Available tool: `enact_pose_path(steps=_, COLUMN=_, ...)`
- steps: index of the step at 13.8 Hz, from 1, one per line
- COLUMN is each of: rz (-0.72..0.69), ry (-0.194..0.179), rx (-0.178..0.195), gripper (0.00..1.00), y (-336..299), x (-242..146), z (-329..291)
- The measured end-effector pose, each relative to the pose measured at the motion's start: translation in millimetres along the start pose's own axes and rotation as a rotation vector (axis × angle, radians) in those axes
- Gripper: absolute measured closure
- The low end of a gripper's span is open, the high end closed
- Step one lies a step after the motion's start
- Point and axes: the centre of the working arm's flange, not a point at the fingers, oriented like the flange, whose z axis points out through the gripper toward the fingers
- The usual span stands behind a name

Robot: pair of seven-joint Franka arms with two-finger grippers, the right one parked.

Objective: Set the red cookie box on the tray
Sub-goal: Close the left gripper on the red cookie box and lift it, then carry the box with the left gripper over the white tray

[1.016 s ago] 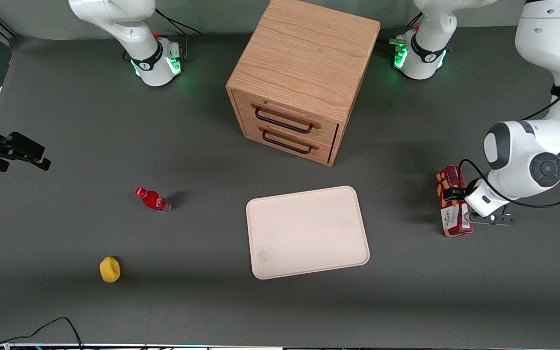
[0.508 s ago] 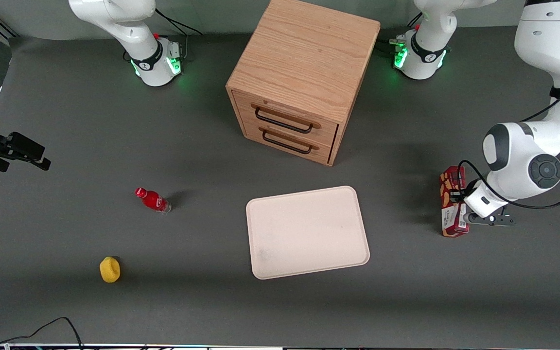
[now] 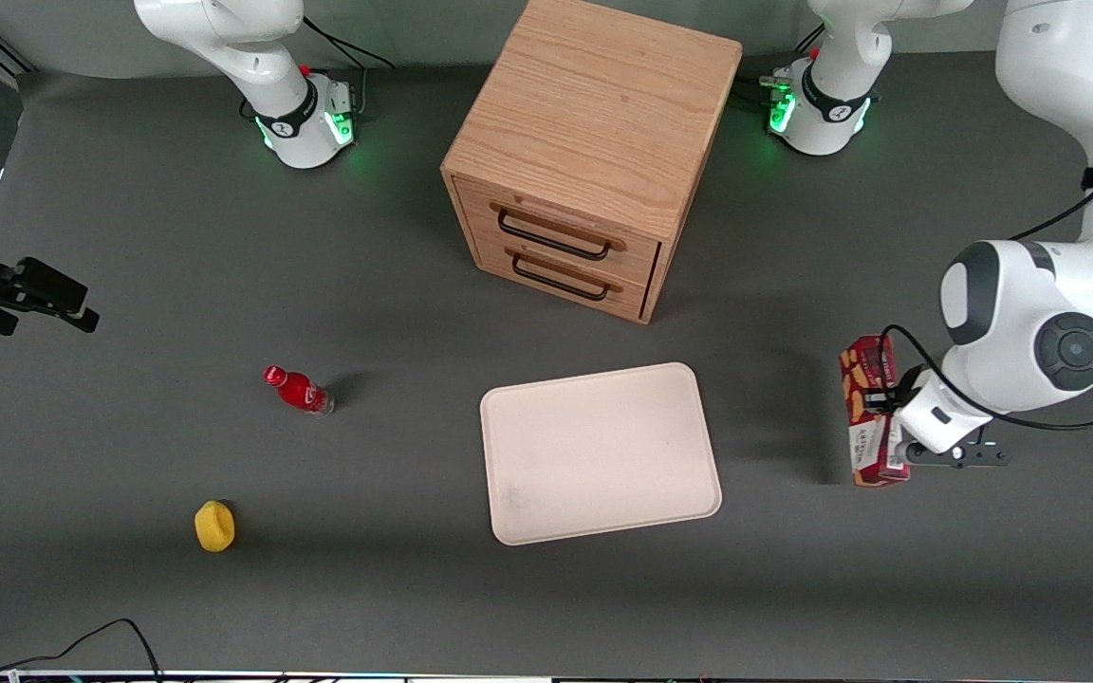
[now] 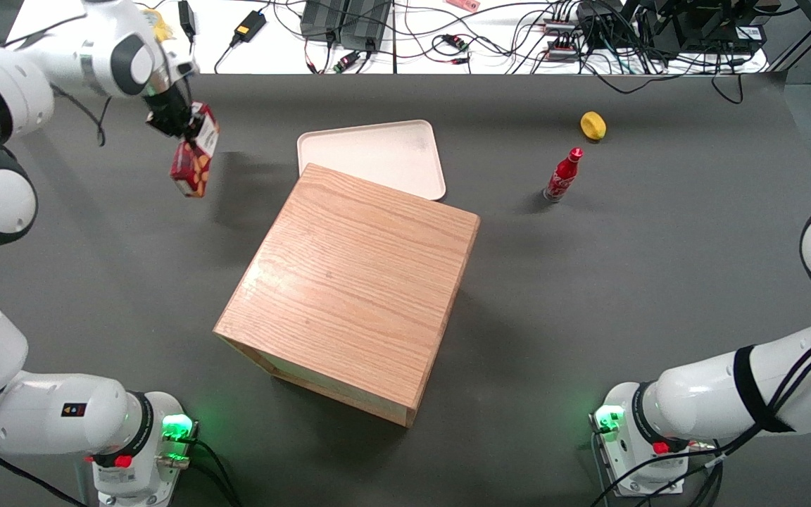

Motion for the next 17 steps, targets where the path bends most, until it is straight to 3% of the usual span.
enact_pose_path(steps=7, rz=-0.122, ry=0.013, rx=-0.006, gripper=0.92, y=145, x=19, z=4)
enact_pose_path(steps=12, rz=-0.161, ry=-0.024, rx=0.012, gripper=0.92, y=226, x=7, z=53)
enact_pose_path(steps=17, rz=-0.176, ry=0.022, rx=-0.016, gripper=0.92, y=237, x=14, z=73)
